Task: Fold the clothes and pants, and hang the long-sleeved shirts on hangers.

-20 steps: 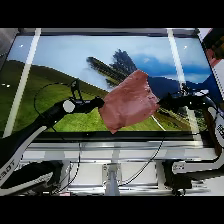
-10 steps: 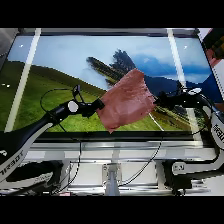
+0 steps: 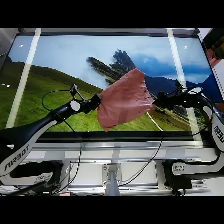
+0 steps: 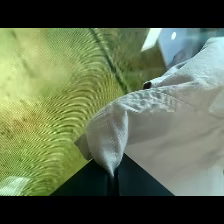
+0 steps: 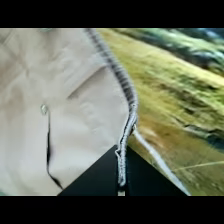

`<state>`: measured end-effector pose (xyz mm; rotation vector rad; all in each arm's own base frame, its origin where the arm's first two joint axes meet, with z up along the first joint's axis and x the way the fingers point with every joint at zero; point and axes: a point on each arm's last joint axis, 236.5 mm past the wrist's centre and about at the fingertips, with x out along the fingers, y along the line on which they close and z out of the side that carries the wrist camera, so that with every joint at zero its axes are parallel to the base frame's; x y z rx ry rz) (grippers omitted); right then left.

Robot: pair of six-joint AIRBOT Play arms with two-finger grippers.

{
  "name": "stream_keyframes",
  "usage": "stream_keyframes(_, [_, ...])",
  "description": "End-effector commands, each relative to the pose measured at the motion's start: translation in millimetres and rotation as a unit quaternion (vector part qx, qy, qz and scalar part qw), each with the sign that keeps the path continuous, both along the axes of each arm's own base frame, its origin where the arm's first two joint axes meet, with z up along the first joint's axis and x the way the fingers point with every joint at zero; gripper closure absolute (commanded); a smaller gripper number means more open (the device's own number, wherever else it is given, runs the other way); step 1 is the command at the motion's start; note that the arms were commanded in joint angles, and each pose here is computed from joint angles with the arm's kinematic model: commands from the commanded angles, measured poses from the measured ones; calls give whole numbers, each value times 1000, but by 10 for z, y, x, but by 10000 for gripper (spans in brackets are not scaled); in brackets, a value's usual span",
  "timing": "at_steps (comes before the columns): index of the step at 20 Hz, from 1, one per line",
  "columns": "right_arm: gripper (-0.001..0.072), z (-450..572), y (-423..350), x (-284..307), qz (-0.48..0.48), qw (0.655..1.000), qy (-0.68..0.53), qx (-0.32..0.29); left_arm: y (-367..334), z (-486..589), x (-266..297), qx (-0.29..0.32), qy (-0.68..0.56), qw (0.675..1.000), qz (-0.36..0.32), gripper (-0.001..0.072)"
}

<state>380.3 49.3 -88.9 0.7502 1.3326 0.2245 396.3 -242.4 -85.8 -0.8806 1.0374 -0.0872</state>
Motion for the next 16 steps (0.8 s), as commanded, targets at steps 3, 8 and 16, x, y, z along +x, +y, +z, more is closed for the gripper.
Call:
stream_keyframes(3, [692, 606, 51, -5, 72, 992, -104, -28, -73, 1025, 602, 67, -202, 975, -65, 686])
stream_keyframes(8, [692, 1341, 115, -126, 87, 977, -189, -50, -41, 2474, 730, 142, -397, 900, -110, 687])
stream_keyframes(16, [692, 1268, 57, -414, 87, 983, -148, -72, -161, 1566, 445, 158, -255, 931, -208, 680])
